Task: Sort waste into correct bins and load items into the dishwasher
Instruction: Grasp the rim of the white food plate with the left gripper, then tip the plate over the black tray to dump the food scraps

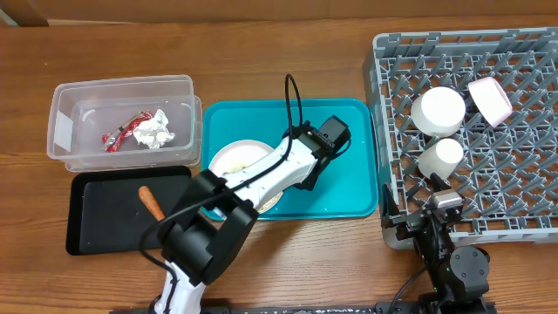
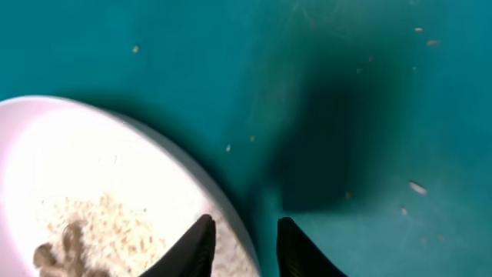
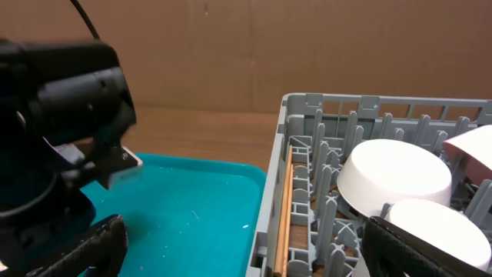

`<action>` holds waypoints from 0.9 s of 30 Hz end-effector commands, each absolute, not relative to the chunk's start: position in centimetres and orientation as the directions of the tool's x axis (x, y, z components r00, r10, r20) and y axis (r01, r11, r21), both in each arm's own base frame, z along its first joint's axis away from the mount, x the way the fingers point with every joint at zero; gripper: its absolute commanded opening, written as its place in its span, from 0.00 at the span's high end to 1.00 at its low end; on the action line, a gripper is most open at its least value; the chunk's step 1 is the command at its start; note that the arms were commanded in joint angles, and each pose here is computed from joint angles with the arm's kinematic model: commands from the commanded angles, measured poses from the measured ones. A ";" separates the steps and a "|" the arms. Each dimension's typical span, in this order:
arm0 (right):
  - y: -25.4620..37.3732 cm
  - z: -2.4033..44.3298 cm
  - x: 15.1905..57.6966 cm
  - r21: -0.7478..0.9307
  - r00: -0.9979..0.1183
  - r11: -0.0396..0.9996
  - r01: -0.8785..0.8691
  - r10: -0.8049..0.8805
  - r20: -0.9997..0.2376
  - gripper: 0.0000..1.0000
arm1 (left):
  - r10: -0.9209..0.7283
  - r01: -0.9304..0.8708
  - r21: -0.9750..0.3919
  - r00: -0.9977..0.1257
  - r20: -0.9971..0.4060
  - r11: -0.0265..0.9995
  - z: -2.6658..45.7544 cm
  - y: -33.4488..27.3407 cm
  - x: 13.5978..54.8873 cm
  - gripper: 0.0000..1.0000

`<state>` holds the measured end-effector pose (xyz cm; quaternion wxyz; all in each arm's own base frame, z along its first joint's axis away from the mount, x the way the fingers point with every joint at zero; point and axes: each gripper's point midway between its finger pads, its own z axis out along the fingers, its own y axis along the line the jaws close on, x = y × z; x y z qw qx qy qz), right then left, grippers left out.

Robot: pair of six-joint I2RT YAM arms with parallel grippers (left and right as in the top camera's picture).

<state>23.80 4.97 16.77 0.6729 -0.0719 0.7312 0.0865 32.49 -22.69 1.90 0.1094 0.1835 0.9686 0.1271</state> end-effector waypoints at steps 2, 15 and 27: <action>4.9 16.9 23.8 0.025 -0.074 0.975 -0.219 0.009 -0.997 0.00 | 0.409 0.348 0.342 -0.903 -0.127 0.873 -0.2 -22.0 33.0 0.77; 4.9 16.9 23.8 0.025 -0.074 0.975 -0.219 0.009 -0.997 0.00 | 0.407 0.334 0.325 -0.894 -0.187 0.885 4.7 -24.0 35.3 0.96; 4.9 16.9 23.8 0.025 -0.074 0.975 -0.219 0.009 -0.997 0.00 | 0.235 0.134 0.362 -0.939 -0.252 0.922 12.0 -22.9 35.9 0.96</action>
